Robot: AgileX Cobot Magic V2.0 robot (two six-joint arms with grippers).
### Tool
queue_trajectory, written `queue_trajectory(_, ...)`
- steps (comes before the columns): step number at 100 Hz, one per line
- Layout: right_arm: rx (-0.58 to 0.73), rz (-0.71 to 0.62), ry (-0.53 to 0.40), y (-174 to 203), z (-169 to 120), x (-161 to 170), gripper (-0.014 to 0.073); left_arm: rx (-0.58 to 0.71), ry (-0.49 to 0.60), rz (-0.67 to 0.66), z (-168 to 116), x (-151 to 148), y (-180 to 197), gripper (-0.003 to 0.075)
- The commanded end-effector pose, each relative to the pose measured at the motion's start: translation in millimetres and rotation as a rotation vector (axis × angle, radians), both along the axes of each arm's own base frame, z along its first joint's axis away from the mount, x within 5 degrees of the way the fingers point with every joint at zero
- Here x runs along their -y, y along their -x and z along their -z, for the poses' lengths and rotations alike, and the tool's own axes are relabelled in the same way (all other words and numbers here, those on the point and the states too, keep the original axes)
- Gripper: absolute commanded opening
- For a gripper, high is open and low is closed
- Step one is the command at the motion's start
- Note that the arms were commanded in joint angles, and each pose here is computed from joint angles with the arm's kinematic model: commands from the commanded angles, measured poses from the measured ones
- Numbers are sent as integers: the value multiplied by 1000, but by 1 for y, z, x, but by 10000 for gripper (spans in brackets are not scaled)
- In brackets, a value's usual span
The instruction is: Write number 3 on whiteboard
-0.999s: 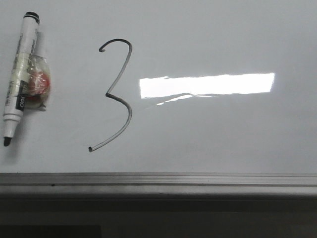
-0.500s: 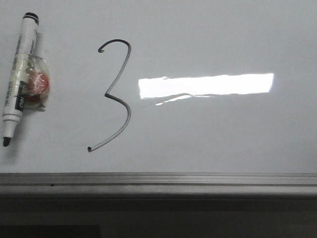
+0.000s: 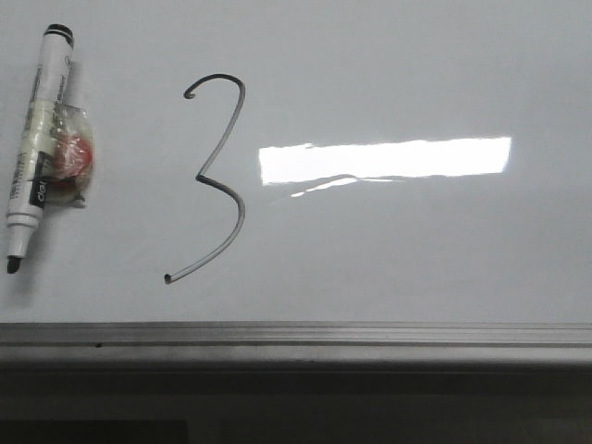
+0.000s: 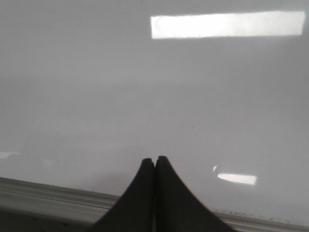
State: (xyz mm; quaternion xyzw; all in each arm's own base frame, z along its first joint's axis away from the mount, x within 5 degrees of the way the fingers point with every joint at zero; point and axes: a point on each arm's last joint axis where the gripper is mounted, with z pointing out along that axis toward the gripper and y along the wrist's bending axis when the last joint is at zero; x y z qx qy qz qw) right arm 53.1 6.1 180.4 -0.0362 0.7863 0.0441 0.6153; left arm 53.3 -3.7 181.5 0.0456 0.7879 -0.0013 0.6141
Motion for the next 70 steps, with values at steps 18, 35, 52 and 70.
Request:
queue_trajectory(18, 4, 60, 17, 0, 6, 3, -54, 52, 5, -5, 5, 0, -1, -20)
queue_trajectory(35, 4, 62, 17, 0, 6, 4, -54, 52, 5, -5, 5, 0, -1, -20)
queue_trajectory(52, 4, 62, 17, 0, 6, 4, -54, 52, 5, -5, 5, 0, -1, -20)
queue_trajectory(70, 4, 62, 17, 0, 6, 4, -54, 52, 5, -5, 5, 0, -1, -20)
